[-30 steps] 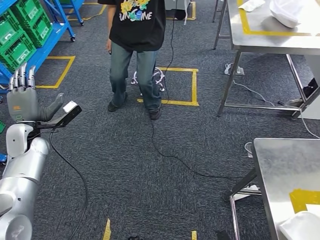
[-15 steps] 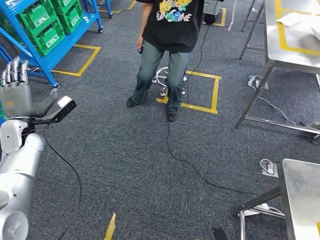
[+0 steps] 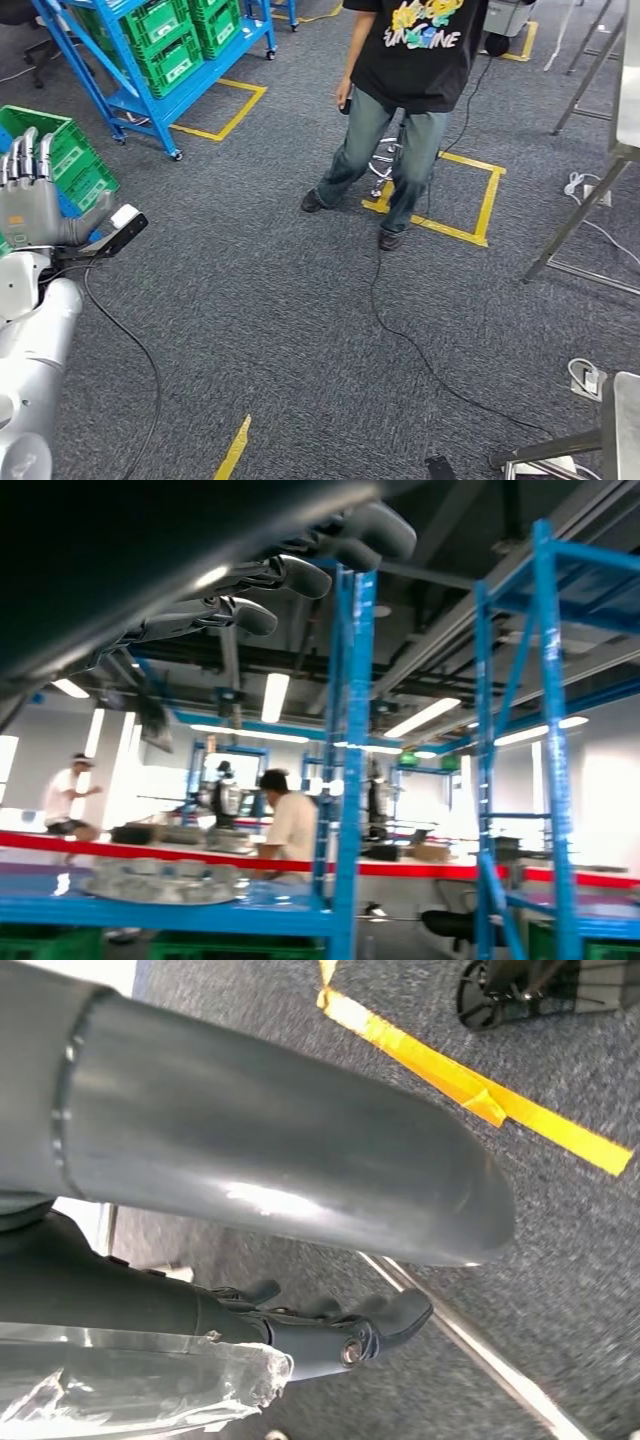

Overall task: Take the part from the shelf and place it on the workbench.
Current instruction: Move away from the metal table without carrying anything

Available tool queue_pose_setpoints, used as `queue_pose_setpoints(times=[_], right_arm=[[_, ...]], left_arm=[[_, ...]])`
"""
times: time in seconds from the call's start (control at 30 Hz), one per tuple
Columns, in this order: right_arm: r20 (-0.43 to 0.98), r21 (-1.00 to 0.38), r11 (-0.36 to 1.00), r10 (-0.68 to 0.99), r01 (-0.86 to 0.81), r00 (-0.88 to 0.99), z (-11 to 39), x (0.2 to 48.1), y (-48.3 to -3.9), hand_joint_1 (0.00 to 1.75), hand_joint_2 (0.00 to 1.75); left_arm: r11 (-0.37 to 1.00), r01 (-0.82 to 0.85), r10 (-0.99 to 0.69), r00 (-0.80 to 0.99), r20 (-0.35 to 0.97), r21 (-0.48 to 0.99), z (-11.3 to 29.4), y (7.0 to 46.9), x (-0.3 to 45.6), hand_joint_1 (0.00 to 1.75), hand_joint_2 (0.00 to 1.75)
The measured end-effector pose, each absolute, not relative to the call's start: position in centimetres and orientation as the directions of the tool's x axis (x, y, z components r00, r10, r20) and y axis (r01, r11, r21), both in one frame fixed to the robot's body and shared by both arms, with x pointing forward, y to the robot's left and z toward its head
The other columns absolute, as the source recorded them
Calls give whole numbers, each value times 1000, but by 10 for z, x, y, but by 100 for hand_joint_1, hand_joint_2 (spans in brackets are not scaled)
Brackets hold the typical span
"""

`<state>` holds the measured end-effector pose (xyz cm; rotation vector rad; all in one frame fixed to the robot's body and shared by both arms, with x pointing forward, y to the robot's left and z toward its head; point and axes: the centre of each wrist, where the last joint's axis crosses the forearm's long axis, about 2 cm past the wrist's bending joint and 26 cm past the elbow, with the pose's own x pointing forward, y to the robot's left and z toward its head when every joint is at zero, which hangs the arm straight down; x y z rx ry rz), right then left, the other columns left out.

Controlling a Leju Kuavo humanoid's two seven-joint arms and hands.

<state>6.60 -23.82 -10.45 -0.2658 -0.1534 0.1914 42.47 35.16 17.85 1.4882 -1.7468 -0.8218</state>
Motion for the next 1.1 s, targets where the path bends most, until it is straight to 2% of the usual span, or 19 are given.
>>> queue_pose_setpoints(times=[0.43, 1.1], right_arm=[[132, -264, 941, 254, -213, 958, -103, 70, -231, 0, 0], [128, -261, 944, 239, -200, 962, -104, 67, -230, 0, 0]], left_arm=[[118, -543, -993, -74, 93, 831, 166, 370, 412, 0, 0], [137, -534, -990, -82, 111, 834, 164, 357, 414, 0, 0]])
